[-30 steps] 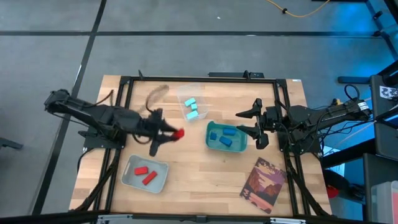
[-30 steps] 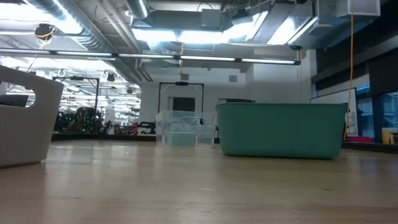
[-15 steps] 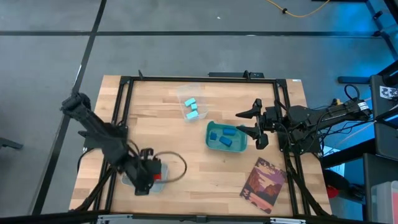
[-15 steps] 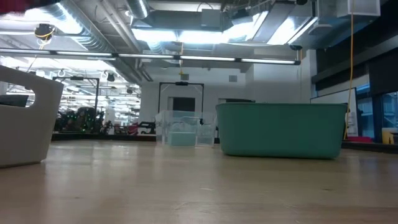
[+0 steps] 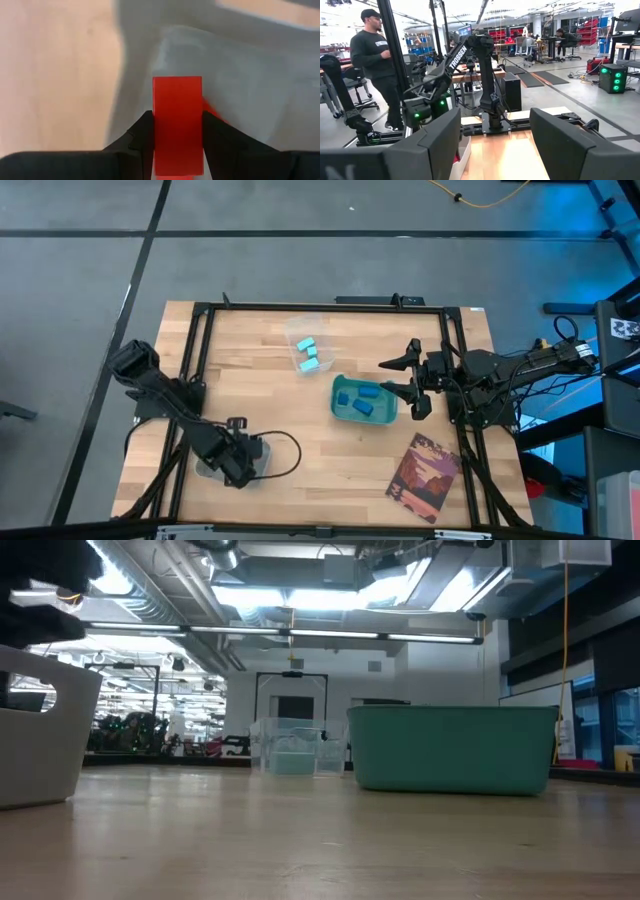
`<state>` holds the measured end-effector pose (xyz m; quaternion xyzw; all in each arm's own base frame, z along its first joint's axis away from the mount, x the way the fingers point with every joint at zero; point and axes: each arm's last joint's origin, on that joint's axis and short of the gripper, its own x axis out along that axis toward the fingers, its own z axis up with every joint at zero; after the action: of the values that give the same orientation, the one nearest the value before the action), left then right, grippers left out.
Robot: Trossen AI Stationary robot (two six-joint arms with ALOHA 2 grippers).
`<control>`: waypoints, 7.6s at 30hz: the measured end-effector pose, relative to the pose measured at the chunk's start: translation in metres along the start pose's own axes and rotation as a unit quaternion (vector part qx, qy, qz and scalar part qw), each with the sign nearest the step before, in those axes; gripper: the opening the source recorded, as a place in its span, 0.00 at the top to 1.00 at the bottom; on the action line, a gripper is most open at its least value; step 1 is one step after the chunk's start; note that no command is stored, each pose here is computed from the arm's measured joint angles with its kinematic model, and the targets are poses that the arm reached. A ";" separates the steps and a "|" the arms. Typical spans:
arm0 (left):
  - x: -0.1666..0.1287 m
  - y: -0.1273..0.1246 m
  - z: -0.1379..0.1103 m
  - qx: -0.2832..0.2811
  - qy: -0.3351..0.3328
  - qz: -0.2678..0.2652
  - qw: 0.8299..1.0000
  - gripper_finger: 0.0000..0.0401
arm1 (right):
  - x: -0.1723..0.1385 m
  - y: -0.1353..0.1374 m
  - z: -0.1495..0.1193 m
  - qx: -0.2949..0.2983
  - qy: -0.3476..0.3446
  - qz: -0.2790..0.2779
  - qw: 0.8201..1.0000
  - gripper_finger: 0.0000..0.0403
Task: Sort & place blocks by color
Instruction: Put the red block into the gray bin, then return to Home Position
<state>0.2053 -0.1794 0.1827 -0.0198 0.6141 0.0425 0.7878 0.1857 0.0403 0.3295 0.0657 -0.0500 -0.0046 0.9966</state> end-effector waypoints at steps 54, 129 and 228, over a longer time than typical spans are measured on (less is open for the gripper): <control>-0.248 0.181 0.015 -0.082 -0.579 0.051 0.810 0.73 | 0.000 0.000 0.002 0.006 -0.009 0.001 1.000 0.40; -0.024 0.185 -0.089 -0.136 -0.690 -0.123 0.701 1.00 | -0.075 -0.018 -0.003 0.132 0.004 0.033 0.991 1.00; -0.024 0.185 -0.089 -0.137 -0.689 -0.122 0.701 1.00 | -0.104 -0.046 -0.147 0.027 0.049 0.071 0.996 0.93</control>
<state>0.0970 -0.0037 0.1884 -0.1671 -0.1210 0.0317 0.9780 0.0964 0.0159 0.1686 0.0894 -0.0058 0.0709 0.9934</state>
